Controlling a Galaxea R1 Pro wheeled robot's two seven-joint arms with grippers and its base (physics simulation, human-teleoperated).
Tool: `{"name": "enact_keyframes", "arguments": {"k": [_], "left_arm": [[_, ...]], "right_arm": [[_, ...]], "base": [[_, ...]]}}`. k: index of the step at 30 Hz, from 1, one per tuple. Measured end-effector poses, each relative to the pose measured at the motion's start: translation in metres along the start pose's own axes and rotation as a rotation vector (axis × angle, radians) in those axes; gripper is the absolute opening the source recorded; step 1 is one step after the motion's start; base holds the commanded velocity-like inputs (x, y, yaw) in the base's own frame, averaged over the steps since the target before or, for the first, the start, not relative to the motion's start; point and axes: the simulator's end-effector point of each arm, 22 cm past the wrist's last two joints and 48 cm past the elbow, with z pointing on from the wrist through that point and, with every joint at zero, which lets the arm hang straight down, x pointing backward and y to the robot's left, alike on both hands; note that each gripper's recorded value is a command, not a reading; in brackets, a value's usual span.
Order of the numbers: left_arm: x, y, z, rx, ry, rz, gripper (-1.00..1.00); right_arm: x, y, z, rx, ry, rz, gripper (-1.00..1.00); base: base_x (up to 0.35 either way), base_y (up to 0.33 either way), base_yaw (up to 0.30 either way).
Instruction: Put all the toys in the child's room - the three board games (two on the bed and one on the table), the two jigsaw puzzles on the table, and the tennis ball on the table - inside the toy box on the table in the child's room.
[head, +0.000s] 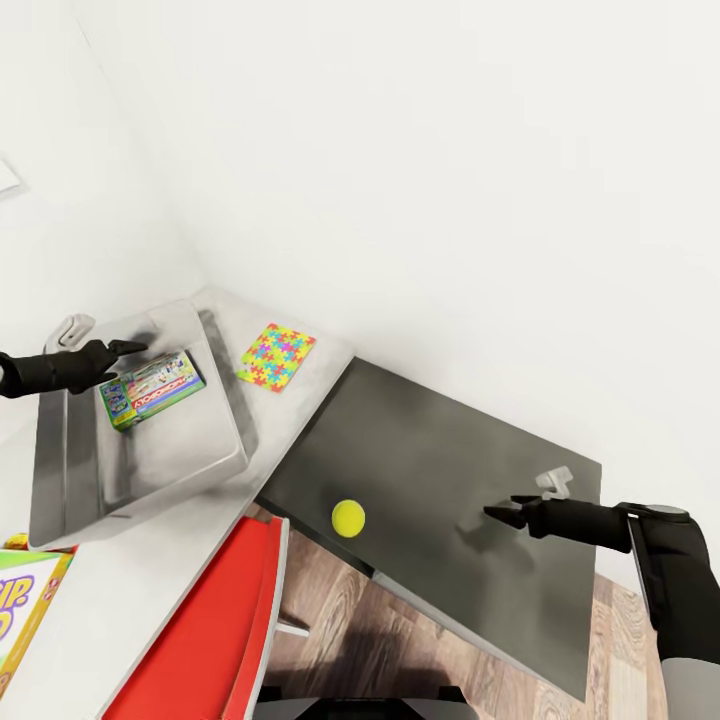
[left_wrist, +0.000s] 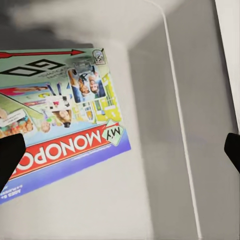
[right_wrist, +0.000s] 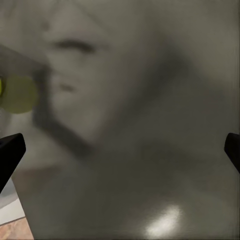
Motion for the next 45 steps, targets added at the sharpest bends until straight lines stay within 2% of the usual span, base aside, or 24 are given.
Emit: {"name": "enact_keyframes", "arguments": {"k": [20,29,37,44,45], "left_arm": [[-0.004,-0.016,-0.003,0.045,-0.015,0.021,1.00],[0.001,-0.022,0.001,0.059,-0.009,0.020,1.00],[0.007,-0.042,0.007,0.096,-0.003,0.028,1.00],[0.019,-0.089,0.015,0.182,0.004,0.043,1.00],[0.019,-0.088,0.015,0.181,0.004,0.044,1.00]], "right_arm": [[-0.003,-0.001,-0.002,0.005,-0.006,-0.005,1.00],[-0.003,-0.001,-0.002,0.005,-0.006,-0.005,1.00],[-0.005,0.000,-0.003,0.007,-0.011,-0.012,1.00],[-0.010,0.000,-0.006,0.014,-0.017,-0.025,1.00],[-0.010,0.001,-0.006,0.014,-0.017,-0.025,1.00]], "base": [[-0.302,0.000,0.000],[-0.131,0.000,0.000],[-0.036,0.000,-0.080],[-0.012,0.000,-0.200],[-0.006,0.000,-0.235]]}}
